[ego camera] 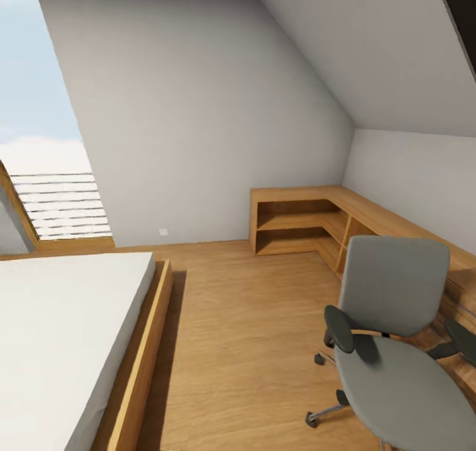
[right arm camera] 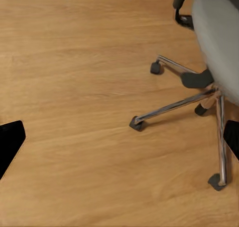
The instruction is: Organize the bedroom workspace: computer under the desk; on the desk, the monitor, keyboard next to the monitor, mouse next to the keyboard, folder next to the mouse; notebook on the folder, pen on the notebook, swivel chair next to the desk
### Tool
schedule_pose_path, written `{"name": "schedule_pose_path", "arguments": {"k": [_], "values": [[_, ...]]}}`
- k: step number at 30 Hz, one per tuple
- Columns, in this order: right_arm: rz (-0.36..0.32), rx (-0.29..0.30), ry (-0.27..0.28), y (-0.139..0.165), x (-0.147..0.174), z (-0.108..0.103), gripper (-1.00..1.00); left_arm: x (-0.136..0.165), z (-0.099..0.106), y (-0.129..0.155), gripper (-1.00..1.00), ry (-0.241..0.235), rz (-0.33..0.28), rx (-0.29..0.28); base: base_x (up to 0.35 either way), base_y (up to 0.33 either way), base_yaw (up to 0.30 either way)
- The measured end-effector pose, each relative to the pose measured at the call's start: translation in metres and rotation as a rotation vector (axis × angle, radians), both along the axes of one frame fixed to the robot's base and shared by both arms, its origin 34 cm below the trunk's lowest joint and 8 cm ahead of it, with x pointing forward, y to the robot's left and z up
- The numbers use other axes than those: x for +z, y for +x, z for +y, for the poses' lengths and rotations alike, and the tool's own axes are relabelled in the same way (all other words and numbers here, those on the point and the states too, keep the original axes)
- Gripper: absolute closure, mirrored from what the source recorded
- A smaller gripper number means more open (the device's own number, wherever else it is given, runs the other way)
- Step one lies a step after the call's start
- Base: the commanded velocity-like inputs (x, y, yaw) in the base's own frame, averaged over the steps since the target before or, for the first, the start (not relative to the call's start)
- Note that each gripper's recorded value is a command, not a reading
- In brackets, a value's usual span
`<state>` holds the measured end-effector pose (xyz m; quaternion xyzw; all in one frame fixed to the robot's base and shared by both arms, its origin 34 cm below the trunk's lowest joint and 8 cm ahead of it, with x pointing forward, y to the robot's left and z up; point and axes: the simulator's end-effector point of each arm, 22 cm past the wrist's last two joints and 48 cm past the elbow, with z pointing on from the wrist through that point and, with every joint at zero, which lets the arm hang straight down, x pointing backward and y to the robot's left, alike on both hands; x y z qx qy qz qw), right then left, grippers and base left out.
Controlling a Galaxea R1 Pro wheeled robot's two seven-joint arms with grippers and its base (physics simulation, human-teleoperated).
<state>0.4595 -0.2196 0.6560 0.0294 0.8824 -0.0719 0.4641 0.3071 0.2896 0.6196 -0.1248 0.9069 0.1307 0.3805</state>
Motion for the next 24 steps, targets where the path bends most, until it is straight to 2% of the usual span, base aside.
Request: {"name": "schedule_pose_path", "arguments": {"k": [11,24], "values": [[0.004,0.002,-0.007,-0.0007,-0.0007,-0.0041,-1.00,-0.0009,-0.0025,-0.0023,-1.00,-0.001,0.006,-0.007,0.288,0.001,0.265],[0.005,0.001,-0.009,-0.0008,-0.0009,-0.0052,-1.00,-0.0018,-0.0036,-0.0040,-1.00,-0.001,0.012,-0.011,0.323,0.000,0.016]]}}
